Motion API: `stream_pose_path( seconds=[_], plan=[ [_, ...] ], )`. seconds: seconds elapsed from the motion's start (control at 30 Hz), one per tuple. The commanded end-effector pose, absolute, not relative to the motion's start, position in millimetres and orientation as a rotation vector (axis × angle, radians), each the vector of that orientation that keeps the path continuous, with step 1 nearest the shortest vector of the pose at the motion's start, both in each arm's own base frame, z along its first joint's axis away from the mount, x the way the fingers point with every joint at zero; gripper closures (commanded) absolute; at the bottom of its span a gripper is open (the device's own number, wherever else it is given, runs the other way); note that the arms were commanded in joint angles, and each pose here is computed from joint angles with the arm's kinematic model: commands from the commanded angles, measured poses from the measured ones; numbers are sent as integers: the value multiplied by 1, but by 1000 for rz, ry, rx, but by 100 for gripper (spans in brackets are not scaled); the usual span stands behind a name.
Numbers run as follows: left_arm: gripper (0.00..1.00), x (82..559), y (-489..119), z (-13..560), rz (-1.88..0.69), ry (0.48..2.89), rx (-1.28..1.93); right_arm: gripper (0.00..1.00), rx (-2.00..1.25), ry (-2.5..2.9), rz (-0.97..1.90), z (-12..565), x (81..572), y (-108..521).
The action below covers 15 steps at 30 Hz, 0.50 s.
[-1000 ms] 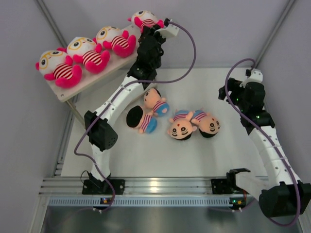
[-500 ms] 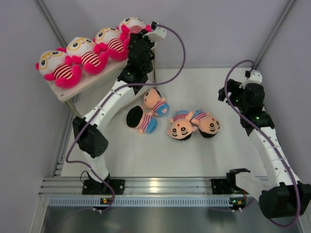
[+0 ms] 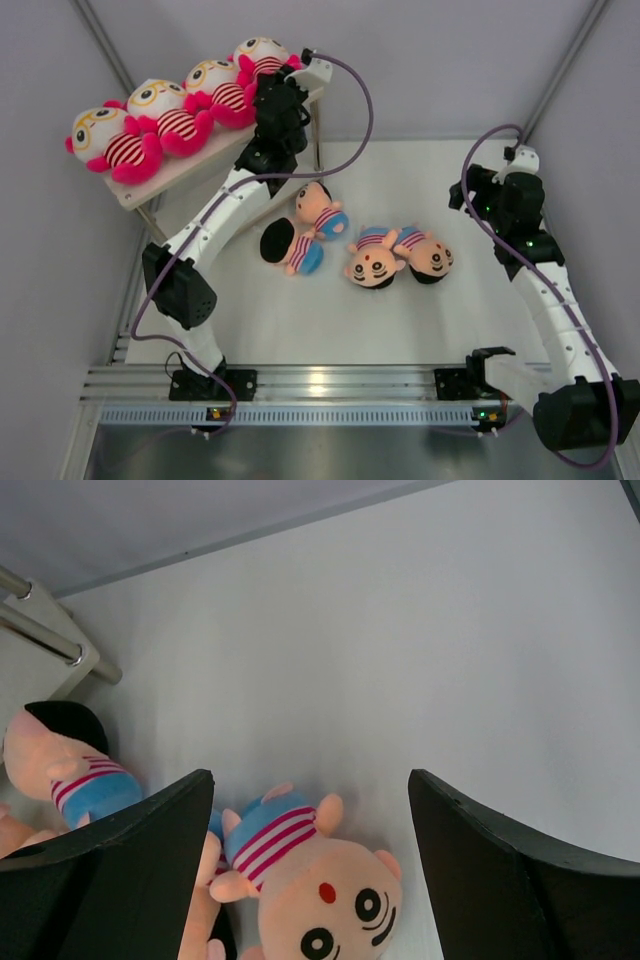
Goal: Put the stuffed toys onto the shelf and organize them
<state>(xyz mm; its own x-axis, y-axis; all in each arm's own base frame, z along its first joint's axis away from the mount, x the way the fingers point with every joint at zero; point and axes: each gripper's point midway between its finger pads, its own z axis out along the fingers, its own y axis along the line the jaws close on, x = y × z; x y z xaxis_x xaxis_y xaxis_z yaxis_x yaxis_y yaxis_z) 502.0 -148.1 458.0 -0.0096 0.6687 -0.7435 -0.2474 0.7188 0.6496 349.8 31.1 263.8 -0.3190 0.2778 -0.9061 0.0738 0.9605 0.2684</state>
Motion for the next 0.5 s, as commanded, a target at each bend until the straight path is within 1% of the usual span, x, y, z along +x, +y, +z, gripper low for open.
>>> stream_pose_path(
  seconds=[0.0, 0.13, 0.17, 0.23, 0.27, 0.3, 0.33, 0.37, 0.4, 0.43, 0.47],
  plan=[
    [100, 486, -124, 490, 758, 1359, 286, 20, 239, 1831, 224, 281, 349, 32],
    [100, 488, -119, 487, 770, 1363, 293, 18, 211, 1863, 259, 274, 351, 40],
    [100, 487, -120, 487, 762, 1361, 297, 17, 185, 1872, 292, 272, 352, 46],
    [85, 487, -123, 486, 749, 1352, 322, 13, 156, 1894, 320, 267, 354, 53],
    [80, 486, -125, 488, 739, 1344, 332, 8, 134, 1905, 346, 264, 354, 58],
    [75, 485, -128, 489, 734, 1339, 344, 7, 132, 1919, 358, 260, 356, 61],
    [65, 484, -130, 490, 723, 1329, 357, 4, 129, 1928, 370, 259, 357, 62],
    [60, 483, -135, 490, 722, 1324, 378, 3, 128, 1936, 378, 258, 358, 64],
    [56, 481, -137, 490, 722, 1319, 391, 2, 146, 1965, 376, 250, 359, 63],
    [46, 481, -141, 490, 719, 1315, 409, 2, 164, 1982, 367, 246, 359, 62],
    [41, 479, -149, 487, 716, 1310, 438, 2, 209, 1994, 326, 243, 361, 54]
  ],
)
